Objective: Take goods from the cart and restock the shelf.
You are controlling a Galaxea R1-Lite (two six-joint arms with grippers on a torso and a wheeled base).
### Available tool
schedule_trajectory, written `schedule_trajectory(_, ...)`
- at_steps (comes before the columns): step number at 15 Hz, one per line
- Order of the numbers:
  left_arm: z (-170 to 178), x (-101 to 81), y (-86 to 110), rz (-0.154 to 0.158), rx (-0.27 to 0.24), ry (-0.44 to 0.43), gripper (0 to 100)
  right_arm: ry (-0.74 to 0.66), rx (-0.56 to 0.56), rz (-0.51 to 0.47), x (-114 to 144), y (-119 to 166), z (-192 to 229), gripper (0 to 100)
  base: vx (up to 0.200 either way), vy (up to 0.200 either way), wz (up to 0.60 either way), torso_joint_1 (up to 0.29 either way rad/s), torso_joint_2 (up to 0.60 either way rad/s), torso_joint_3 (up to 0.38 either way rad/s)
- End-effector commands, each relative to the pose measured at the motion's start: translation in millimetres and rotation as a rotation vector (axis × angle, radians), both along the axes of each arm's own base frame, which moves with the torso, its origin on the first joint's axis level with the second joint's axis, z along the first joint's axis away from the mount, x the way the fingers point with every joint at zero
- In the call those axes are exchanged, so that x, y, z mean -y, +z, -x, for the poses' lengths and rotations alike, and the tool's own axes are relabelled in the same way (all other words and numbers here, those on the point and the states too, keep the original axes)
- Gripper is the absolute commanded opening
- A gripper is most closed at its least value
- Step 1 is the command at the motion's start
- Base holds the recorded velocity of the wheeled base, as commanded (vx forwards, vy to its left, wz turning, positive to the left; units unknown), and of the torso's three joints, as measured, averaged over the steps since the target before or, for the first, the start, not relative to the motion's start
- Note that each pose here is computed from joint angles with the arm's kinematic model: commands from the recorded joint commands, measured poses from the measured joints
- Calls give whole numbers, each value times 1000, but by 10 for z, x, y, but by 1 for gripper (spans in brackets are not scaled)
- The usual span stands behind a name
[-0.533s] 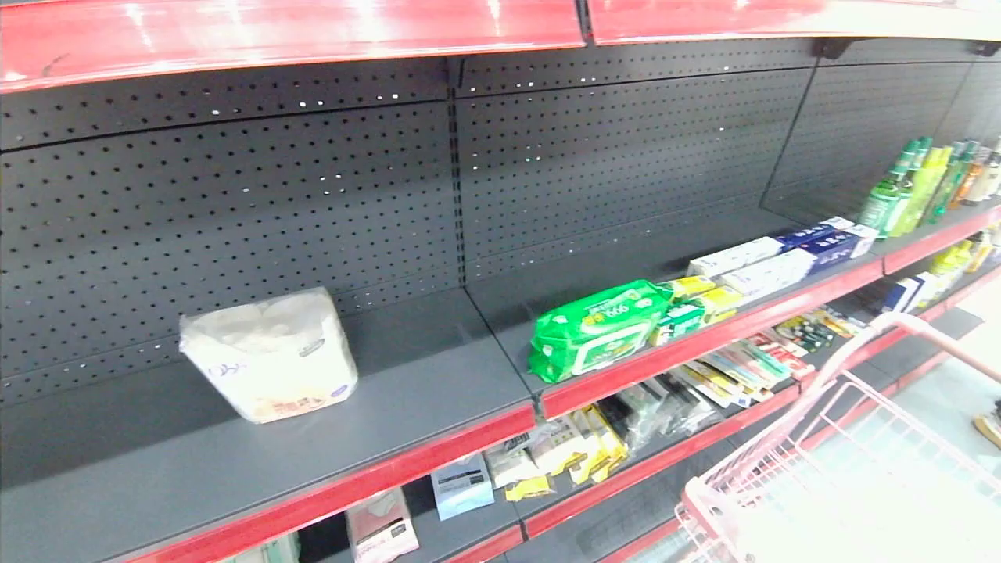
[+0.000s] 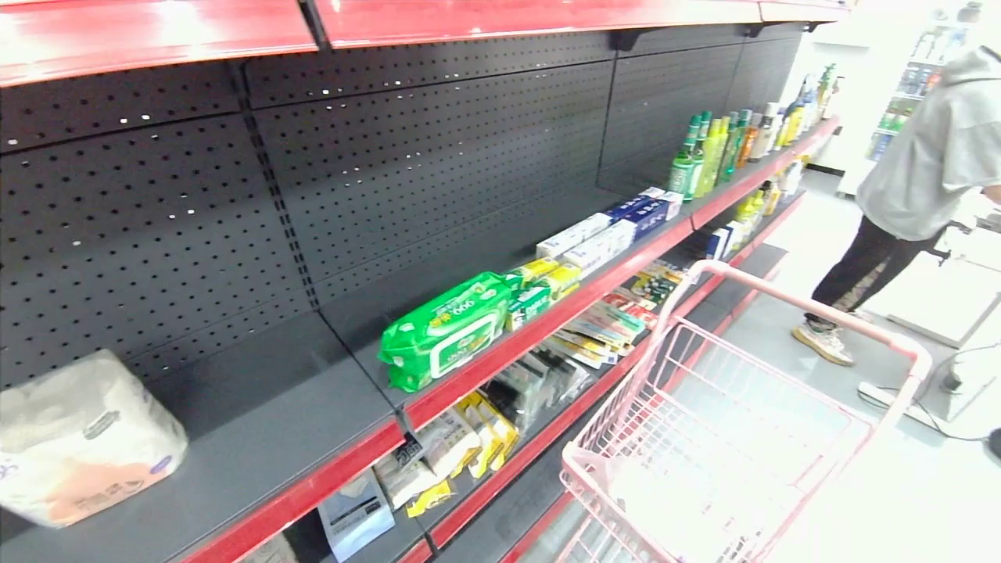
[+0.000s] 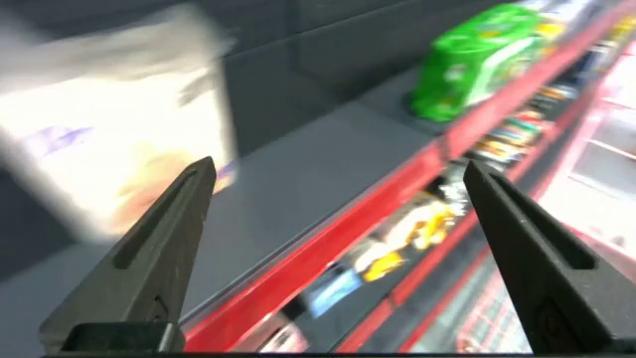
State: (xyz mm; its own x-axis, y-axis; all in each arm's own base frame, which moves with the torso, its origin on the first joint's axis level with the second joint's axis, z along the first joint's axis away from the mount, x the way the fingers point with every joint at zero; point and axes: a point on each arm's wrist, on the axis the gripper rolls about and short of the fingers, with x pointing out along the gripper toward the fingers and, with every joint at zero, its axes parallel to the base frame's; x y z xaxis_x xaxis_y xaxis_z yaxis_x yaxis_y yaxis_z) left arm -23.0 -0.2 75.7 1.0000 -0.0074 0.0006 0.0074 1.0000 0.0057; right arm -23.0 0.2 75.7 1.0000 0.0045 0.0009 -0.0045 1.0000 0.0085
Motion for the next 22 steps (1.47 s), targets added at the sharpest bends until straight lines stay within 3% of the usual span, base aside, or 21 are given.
schedule_trajectory(1, -1, 0, 1, 1, -1, 0, 100, 0, -2, 1, 0, -4, -2, 100, 0, 0, -600, 7, 7, 12)
schedule_trajectory(6, -1, 0, 1, 1, -1, 1, 100, 5, -27, 10, 0, 7, -18, 100, 0, 0, 0, 0, 0, 0)
schedule_trajectory(8, -1, 0, 1, 1, -1, 0, 100, -19, -47, 55, -4, 18, -35, 100, 0, 0, 0, 0, 0, 0)
schedule_trajectory(10, -1, 0, 1, 0, -1, 0, 100, 13, 21, 53, -7, 151, -3, 100, 0, 0, 0, 0, 0, 0)
schedule_trajectory(11, -1, 0, 1, 1, -1, 3, 100, 49, 49, -40, -4, 995, -126, 100, 0, 0, 0, 0, 0, 0)
schedule_trajectory(12, -1, 0, 1, 1, -1, 1, 100, 39, 40, -148, -4, 1404, -312, 100, 0, 0, 0, 0, 0, 0)
schedule_trajectory(13, -1, 0, 1, 0, -1, 0, 100, 15, 67, -365, -3, 2319, -915, 100, 0, 0, 0, 0, 0, 0)
schedule_trajectory(14, -1, 0, 1, 0, -1, 0, 100, -27, 10, -331, 15, 2402, -1307, 100, 0, 0, 0, 0, 0, 0)
schedule_trajectory(16, -1, 0, 1, 1, -1, 0, 100, -81, -194, -116, 99, 2119, -1967, 100, 0, 0, 0, 0, 0, 0)
schedule_trajectory(17, -1, 0, 1, 0, -1, 0, 100, -42, -346, -12, 80, 1824, -2430, 100, 0, 0, 0, 0, 0, 0)
schedule_trajectory(18, -1, 0, 1, 0, -1, 1, 100, 1, -404, -4, 11, 1723, -2530, 100, 0, 0, 0, 0, 0, 0)
schedule_trajectory(19, -1, 0, 1, 0, -1, 0, 100, 109, -678, 66, -229, 1334, -2878, 100, 0, 0, 0, 0, 0, 0)
schedule_trajectory(20, -1, 0, 1, 0, -1, 0, 100, 149, -774, 98, -319, 1183, -3008, 100, 0, 0, 0, 0, 0, 0)
schedule_trajectory(21, -1, 0, 1, 0, -1, 0, 100, 194, -899, 143, -486, 842, -3248, 100, 0, 0, 0, 0, 0, 0)
schedule_trajectory(22, -1, 0, 1, 0, -1, 0, 100, 208, -939, 157, -542, 709, -3325, 100, 0, 0, 0, 0, 0, 0)
